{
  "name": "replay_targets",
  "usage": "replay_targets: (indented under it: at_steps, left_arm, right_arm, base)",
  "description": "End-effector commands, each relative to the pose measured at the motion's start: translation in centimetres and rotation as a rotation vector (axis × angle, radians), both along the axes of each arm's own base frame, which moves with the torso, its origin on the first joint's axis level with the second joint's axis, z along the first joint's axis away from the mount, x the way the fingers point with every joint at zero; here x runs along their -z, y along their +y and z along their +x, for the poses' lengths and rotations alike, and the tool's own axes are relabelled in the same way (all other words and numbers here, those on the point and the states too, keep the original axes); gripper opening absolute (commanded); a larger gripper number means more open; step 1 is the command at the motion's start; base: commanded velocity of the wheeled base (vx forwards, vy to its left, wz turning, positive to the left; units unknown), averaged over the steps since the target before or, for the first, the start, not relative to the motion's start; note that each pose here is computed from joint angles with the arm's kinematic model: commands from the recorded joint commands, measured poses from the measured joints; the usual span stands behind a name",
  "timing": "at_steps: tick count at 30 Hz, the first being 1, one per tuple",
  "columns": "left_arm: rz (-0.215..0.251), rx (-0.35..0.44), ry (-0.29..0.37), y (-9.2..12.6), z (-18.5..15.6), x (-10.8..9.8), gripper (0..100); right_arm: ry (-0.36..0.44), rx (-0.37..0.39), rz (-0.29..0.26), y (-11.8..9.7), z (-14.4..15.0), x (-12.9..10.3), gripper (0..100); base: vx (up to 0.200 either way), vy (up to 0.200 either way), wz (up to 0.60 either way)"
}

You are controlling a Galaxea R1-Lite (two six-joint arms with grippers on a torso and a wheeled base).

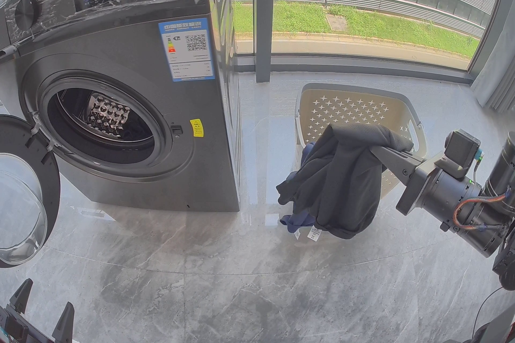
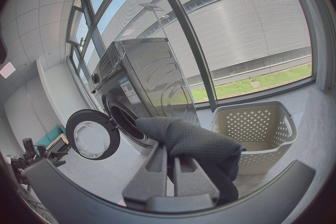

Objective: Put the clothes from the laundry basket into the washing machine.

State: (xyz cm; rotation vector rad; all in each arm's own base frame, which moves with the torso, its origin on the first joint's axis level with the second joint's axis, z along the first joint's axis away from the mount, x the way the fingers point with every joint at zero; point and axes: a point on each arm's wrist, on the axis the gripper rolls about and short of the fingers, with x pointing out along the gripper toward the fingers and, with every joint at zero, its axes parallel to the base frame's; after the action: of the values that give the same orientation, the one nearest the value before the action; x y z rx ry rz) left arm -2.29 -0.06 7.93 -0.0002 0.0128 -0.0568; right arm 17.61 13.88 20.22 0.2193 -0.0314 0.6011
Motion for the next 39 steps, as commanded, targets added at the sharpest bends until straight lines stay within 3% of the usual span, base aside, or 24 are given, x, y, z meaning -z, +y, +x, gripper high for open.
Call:
replay_targets:
  at_steps: [1,4,22,31,39]
  left_arm:
    - [-0.001,0.0,0.012,0.0,0.09,0.31,100]
    - [-0.001,0.0,0.012,0.0,0.09,0.31,100]
    - [-0.001,0.0,0.013,0.0,0.1,0.31,100]
    - [-0.001,0.0,0.013,0.0,0.1,0.31,100]
    - [-0.001,0.001,0.013,0.0,0.1,0.31,100]
  right_arm:
    - [0.005,-0.001,-0.004,0.06,0.05,0.15,0]
    - [0.005,-0.001,-0.004,0.06,0.05,0.15,0]
    - [0.011,-0.002,-0.003,0.04,0.01,0.27,0]
    - [0.014,-0.003,-0.003,0.05,0.03,0.34,0]
    - [0.015,-0.003,-0.002,0.05,0.03,0.34,0]
  base:
    - [0.0,0.0,0.0]
    - [0.0,0.0,0.0]
    - [-0.2,0.0,0.0]
    - [0.0,0.0,0.0]
    - [0.0,0.2,0.0]
